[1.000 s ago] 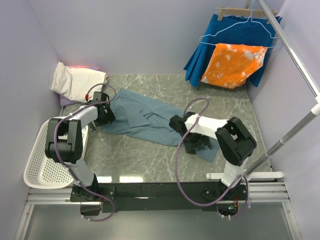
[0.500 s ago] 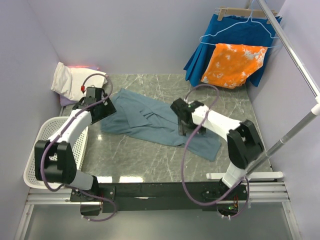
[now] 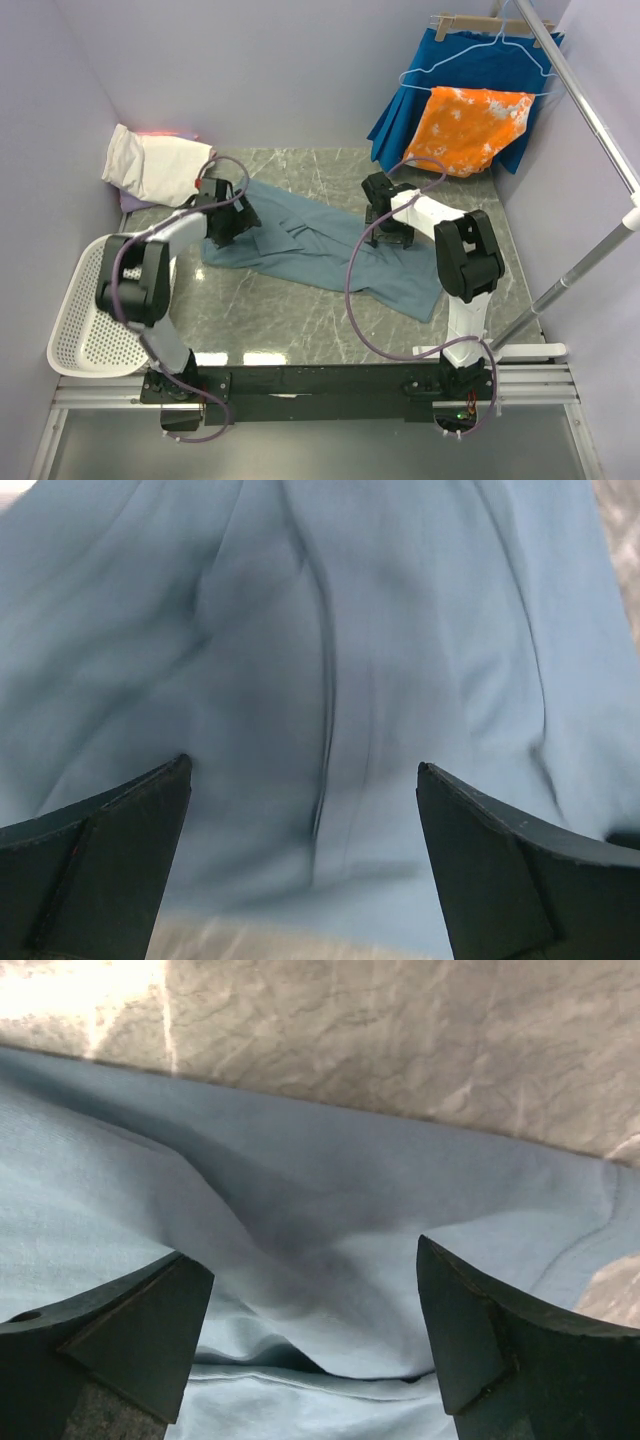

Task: Fold and stack the t-shirts
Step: Rotate the tshirt 90 degrees

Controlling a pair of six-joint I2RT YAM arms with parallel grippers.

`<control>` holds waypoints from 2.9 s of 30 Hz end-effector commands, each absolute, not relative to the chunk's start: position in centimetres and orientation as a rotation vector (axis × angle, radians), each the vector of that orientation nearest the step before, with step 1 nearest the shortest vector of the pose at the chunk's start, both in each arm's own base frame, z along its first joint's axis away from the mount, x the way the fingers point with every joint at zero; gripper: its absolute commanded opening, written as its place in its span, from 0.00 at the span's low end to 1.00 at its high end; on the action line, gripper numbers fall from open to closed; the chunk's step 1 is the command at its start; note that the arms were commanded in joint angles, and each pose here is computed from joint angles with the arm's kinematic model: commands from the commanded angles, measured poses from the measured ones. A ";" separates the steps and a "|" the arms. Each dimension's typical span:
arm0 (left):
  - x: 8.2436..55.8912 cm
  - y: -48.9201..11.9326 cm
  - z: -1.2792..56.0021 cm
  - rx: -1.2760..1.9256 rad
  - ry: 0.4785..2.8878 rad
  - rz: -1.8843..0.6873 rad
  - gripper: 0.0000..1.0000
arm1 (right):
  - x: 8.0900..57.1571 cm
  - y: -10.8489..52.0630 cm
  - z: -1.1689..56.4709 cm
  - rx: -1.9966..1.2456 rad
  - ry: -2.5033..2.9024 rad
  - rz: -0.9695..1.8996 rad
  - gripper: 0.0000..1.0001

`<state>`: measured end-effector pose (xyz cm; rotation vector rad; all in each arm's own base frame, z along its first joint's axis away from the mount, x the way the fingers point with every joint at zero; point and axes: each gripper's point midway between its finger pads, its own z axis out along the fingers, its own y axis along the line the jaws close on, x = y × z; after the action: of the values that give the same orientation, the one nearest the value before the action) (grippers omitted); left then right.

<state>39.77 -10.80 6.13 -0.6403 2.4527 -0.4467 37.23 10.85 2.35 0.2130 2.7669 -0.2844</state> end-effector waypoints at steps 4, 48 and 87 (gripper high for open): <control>49.4 -12.4 7.4 -0.579 2.409 -0.464 0.99 | 30.6 10.8 0.0 0.117 2.955 -0.277 0.80; 42.7 -14.2 12.5 -0.607 2.235 -0.626 0.99 | 47.9 35.6 9.6 -0.453 2.446 0.924 0.85; 60.6 -22.6 8.8 -0.209 2.318 -1.011 0.99 | 60.3 17.5 7.0 0.229 2.409 0.371 0.88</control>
<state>61.16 -25.06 6.41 -0.2622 2.3315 -1.0987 55.77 20.20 4.03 0.1597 2.5530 0.3442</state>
